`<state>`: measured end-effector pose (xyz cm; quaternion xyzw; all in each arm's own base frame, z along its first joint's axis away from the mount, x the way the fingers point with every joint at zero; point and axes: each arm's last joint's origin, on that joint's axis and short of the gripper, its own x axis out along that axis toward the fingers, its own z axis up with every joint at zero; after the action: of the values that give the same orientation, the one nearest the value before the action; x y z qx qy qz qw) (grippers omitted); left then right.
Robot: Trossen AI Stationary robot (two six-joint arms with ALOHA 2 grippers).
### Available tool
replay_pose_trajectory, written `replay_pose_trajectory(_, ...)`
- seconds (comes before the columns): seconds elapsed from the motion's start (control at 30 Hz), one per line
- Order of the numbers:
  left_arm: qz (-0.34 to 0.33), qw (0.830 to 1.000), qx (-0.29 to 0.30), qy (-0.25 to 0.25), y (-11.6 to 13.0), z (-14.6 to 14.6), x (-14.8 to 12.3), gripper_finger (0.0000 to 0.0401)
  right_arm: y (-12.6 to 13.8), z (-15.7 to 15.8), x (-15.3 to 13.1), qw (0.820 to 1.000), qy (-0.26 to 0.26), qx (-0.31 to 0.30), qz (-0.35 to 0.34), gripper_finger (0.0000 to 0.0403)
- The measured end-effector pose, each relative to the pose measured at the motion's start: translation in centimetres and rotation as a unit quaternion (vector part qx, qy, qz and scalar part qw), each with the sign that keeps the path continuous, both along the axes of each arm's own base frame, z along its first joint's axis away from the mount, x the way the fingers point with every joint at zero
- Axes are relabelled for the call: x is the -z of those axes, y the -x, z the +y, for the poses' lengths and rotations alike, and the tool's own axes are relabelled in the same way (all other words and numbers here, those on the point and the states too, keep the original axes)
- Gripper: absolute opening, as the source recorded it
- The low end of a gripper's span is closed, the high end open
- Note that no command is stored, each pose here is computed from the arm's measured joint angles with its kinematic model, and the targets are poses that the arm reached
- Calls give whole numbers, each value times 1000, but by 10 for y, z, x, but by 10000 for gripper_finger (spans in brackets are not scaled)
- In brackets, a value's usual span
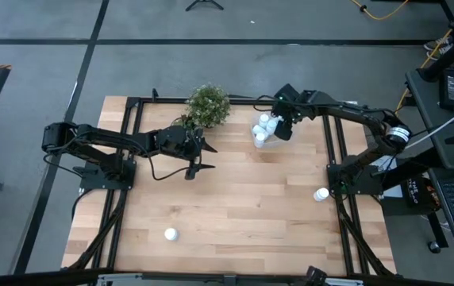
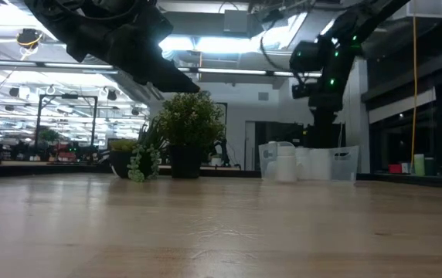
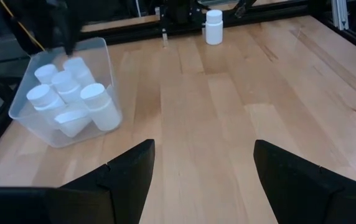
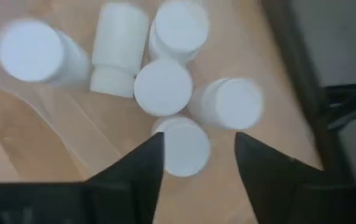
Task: Pick and place pill bottles into a basket
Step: Put the white pill bottle into the transparent bin
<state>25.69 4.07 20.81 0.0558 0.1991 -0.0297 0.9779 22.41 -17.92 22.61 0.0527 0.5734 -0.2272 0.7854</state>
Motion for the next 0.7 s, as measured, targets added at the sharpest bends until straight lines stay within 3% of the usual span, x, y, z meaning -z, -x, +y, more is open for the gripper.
replay_pose_trajectory(0.33,10,1000,0,1,1,0,2,267,37,31,-69,993,72,-2,-95,17)
replay_pose_trajectory(0.5,10,1000,7,-13,1,0,2,267,48,57,-80,987,81,-19,-136,11)
replay_pose_trajectory(0.6,13,998,29,-57,1,-1,3,267,52,74,-75,986,75,-38,-147,4)
replay_pose_trajectory(0.7,32,996,43,-65,2,-5,6,267,53,88,-61,983,67,-52,-161,6)
